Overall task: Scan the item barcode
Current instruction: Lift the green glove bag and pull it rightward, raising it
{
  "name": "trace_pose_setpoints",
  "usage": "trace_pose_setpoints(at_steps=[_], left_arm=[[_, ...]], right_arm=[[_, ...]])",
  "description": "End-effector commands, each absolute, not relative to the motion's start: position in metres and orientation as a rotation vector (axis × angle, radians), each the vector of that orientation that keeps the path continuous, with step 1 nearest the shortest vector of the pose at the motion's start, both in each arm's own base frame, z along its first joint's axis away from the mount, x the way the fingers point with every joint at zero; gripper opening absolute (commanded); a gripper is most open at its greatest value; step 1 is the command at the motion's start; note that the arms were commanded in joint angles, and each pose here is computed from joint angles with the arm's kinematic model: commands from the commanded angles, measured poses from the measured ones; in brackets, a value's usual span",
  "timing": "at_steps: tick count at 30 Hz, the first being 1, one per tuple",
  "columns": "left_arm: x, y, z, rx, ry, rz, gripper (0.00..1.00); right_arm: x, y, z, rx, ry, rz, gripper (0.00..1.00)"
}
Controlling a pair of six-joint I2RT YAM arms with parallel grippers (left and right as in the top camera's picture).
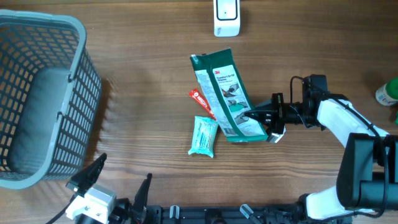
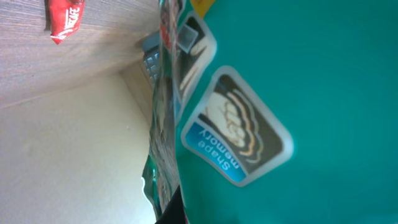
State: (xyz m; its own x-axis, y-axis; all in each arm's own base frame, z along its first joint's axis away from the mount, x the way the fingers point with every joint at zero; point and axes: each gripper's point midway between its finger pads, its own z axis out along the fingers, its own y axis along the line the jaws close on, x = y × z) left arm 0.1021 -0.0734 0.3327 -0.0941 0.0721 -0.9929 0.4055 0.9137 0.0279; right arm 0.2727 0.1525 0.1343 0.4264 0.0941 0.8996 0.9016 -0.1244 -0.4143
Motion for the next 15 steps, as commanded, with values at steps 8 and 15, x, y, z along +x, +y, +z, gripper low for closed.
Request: trace_pose_setpoints(at_steps=[8, 15], left_arm=[[0.1001, -0.0750, 0.3336, 0.375, 1.645, -0.301, 1.00], [0.1001, -0.0750, 0.3336, 0.375, 1.645, -0.300, 1.00]], right_arm=[[0.2753, 0.1537, 0.1396, -1.515, -0.937, -0.922, 0.05], [0.2750, 0.1539, 0.1422, -1.384, -1.185, -1.145, 0.04]])
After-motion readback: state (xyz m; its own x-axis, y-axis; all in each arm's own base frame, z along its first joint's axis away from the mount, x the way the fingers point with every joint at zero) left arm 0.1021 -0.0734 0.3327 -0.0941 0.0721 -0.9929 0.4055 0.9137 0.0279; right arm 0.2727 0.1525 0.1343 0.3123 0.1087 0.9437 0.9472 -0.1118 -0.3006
